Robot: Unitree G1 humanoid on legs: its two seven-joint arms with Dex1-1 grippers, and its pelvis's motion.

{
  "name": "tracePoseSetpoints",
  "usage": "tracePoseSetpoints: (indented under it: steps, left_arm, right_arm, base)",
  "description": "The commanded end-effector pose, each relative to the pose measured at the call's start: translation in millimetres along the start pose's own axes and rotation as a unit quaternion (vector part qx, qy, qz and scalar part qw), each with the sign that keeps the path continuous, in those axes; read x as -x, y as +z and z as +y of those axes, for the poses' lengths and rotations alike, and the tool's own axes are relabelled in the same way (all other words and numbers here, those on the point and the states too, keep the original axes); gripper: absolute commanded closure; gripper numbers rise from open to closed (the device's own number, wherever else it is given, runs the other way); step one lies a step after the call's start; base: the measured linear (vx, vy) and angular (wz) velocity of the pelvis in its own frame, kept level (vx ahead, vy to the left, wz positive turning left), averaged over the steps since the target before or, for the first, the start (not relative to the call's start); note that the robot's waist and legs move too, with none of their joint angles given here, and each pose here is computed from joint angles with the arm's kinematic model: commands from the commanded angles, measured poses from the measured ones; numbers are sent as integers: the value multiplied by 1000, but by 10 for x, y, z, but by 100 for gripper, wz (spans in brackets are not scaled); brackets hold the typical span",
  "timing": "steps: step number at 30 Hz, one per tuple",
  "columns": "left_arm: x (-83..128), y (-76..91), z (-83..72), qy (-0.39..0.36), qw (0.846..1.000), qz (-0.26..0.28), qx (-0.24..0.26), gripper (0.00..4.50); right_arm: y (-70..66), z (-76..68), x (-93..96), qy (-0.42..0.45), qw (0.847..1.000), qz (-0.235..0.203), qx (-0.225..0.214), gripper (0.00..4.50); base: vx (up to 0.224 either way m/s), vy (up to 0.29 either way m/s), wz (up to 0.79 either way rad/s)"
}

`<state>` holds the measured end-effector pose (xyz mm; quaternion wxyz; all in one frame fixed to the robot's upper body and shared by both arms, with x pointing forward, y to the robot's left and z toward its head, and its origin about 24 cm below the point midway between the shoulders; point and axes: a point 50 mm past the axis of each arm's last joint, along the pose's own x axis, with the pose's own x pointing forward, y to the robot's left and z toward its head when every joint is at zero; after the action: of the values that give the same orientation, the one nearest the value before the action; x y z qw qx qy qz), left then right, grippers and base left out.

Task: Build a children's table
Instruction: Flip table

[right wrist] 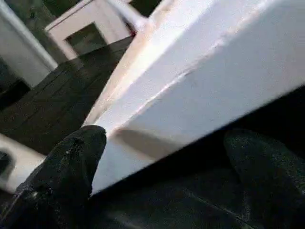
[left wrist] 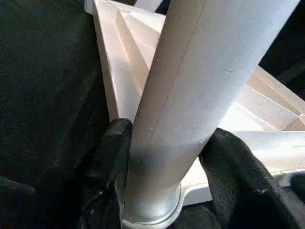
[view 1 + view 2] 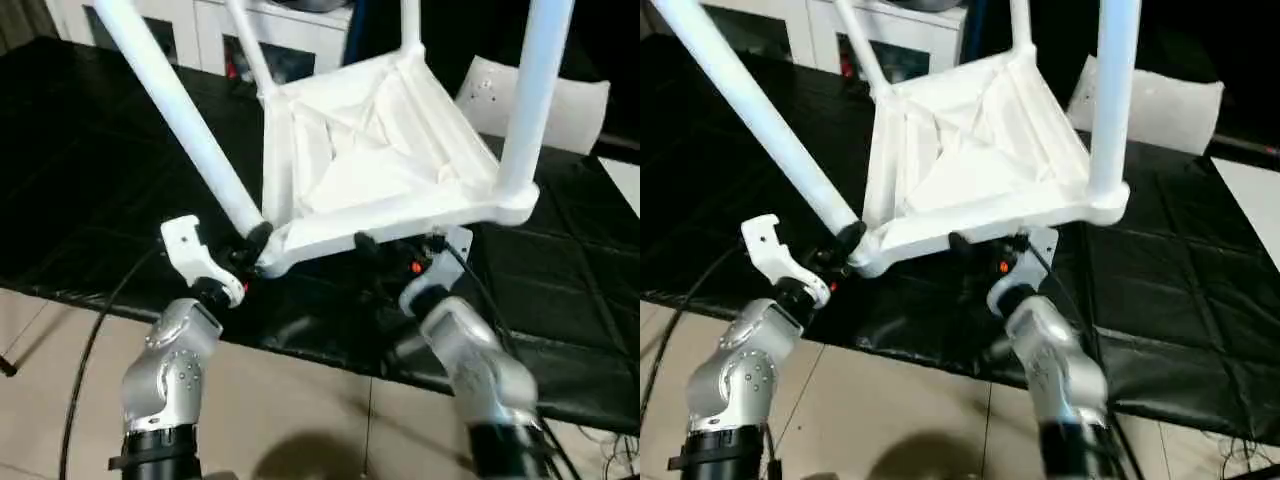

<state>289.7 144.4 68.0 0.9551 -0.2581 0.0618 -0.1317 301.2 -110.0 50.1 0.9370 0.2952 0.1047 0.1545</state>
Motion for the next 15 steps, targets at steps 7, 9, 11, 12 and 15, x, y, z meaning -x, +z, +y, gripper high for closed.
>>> tracePoseSetpoints:
  steps: [7, 9, 11, 12, 15]
  left_arm:
    - [-55, -130, -259, -56, 996, 13, 73, 249]
    - [-60, -136, -270, -58, 995, 14, 75, 249]
    - [-61, -137, -278, -60, 995, 16, 76, 249]
    - [-66, -140, -291, -64, 995, 18, 76, 249]
    - [-85, -149, -329, -75, 994, 24, 77, 249]
  right_arm:
    - [123, -29, -173, -31, 994, -50, -91, 0]
    - [131, 6, -212, -20, 992, -57, -111, 0]
    - [140, 31, -236, -12, 990, -62, -125, 0]
    - [157, 60, -274, -6, 987, -70, -143, 0]
    - [198, 98, -370, -2, 980, -86, -180, 0]
  base:
    - [0, 0, 0]
    - [0, 0, 0]
    - [0, 0, 0]
    - [0, 0, 0]
    - [0, 0, 0]
